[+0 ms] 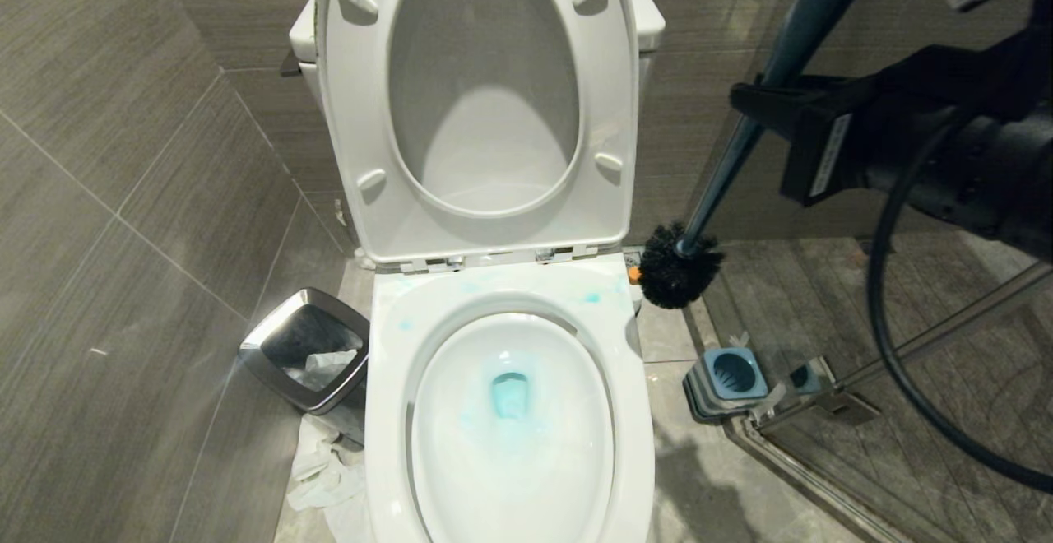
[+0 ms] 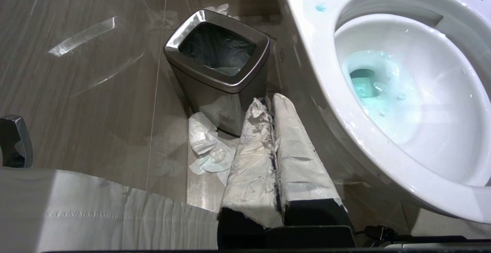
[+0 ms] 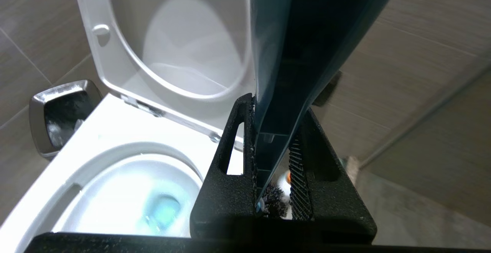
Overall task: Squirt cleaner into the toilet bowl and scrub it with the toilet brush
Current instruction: Scrub the toilet bowl
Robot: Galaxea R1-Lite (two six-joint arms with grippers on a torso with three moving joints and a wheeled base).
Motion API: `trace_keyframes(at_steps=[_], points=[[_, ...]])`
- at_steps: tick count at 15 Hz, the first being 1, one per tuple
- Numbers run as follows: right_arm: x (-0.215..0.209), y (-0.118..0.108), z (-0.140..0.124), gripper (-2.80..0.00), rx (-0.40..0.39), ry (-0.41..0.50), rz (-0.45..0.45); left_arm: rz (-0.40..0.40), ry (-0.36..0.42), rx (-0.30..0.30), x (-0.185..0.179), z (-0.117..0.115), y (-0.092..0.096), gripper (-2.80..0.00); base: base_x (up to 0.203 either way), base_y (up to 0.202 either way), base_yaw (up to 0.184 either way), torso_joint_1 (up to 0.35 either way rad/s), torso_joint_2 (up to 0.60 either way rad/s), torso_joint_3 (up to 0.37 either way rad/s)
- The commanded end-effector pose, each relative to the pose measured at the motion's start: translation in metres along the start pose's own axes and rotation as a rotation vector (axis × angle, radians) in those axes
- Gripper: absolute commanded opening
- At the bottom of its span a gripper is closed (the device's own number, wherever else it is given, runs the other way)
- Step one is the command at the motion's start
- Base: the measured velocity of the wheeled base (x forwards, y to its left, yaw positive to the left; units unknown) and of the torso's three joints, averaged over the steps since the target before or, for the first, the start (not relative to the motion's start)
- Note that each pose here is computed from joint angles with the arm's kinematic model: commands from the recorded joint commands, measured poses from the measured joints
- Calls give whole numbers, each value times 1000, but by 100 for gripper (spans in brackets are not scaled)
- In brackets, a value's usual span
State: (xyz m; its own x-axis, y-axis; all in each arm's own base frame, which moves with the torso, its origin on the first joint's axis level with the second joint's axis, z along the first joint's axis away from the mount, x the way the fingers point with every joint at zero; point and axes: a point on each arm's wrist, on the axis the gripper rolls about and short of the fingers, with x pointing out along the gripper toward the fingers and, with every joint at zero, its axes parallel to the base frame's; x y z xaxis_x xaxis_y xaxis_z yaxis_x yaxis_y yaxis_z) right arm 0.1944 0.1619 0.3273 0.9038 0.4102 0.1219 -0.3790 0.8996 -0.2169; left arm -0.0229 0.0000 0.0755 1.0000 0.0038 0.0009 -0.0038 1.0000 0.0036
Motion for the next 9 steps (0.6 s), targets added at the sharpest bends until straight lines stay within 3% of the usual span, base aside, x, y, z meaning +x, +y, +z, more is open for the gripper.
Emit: trace_keyframes(at_steps=[1, 5, 9], points=[[49, 38, -40, -280, -21, 71, 27, -1, 1, -1, 0, 0, 0, -280, 0, 0, 0, 0, 0, 0], [101, 84, -73, -280, -13, 90, 43, 0, 3, -2, 0, 0, 0, -280, 0, 0, 0, 0, 0, 0], [116, 142, -88, -280, -6, 100, 116, -1, 1, -2, 0, 0, 0, -280, 0, 0, 0, 0, 0, 0]])
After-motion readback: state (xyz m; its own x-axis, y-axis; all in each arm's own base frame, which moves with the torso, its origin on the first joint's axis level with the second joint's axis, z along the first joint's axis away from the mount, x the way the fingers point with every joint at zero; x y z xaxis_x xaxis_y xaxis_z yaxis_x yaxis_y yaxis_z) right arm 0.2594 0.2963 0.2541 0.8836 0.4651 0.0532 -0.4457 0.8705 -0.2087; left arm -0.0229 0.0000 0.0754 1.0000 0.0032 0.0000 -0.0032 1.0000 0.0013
